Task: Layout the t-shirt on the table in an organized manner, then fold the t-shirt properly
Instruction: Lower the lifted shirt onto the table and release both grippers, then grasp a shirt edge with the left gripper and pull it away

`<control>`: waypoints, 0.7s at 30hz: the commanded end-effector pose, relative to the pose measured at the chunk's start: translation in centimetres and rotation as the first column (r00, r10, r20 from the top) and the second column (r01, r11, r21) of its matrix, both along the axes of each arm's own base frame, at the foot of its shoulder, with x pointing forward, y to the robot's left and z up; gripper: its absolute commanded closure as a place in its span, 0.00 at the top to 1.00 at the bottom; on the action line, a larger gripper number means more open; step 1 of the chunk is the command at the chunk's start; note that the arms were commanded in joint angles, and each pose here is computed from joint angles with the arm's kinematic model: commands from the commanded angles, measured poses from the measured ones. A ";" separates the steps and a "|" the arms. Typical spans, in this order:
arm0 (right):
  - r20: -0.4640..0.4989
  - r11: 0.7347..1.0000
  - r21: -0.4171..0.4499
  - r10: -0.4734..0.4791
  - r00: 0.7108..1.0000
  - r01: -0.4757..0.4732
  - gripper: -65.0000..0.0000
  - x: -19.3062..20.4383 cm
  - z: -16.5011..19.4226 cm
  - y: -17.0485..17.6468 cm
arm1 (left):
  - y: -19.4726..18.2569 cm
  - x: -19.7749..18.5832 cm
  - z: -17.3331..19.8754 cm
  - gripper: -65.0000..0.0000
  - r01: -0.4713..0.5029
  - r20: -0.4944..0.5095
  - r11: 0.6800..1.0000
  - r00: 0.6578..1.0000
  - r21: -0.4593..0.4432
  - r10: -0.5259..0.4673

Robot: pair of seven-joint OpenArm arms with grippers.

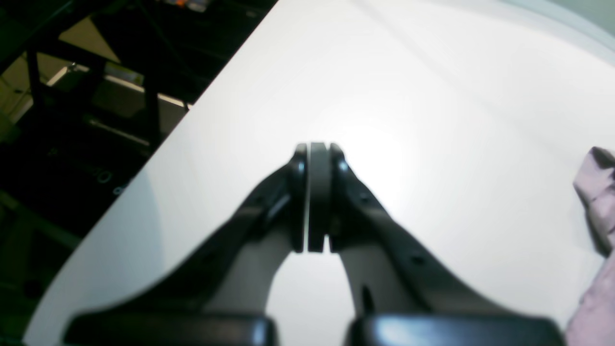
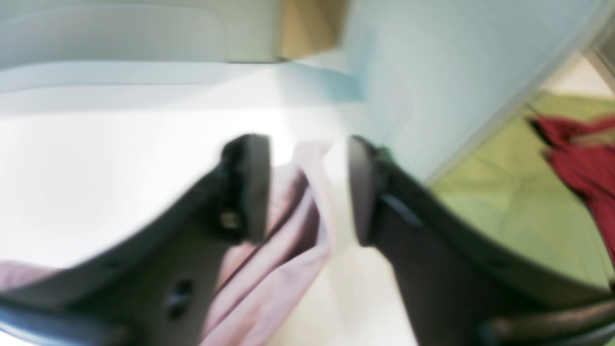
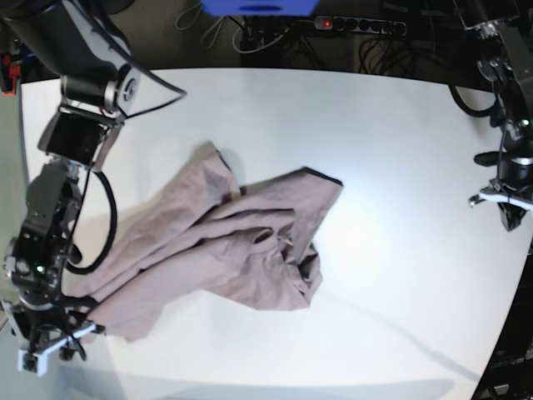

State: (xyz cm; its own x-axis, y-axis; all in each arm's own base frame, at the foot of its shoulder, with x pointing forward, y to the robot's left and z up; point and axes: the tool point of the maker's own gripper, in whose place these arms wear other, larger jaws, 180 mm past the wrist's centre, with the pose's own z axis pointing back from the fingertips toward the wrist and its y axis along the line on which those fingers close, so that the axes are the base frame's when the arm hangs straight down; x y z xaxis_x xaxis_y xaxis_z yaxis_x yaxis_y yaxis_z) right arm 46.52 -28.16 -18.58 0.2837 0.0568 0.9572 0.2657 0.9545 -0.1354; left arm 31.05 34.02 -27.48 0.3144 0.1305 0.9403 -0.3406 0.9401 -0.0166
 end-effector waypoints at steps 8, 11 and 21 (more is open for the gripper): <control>-0.009 0.991 -0.102 0.085 0.996 -0.085 0.65 -4.5 -1.5 3.2 | -4.9 1.6 0.0 0.01 0.103 0.034 0.994 0.994 -0.041 -0.101; -0.052 0.962 -0.145 0.228 0.972 -0.233 0.66 -5.5 -3.0 8.6 | -7.7 2.0 -0.9 0.01 0.163 0.020 0.984 0.987 -0.069 -0.162; -0.135 0.920 -0.139 0.350 0.927 -0.367 0.65 -7.6 -6.2 13.6 | -21.5 3.0 -4.6 0.01 0.442 -0.022 0.877 0.891 -0.191 -0.454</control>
State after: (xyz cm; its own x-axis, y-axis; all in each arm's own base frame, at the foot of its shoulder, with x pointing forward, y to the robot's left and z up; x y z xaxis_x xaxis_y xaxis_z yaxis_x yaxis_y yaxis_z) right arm 38.60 -14.45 -26.18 0.3580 0.3235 0.8759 -0.1286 0.9462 -0.2969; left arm 33.66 11.65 -32.76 0.4625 0.1269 0.8775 0.1249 0.9705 -0.2062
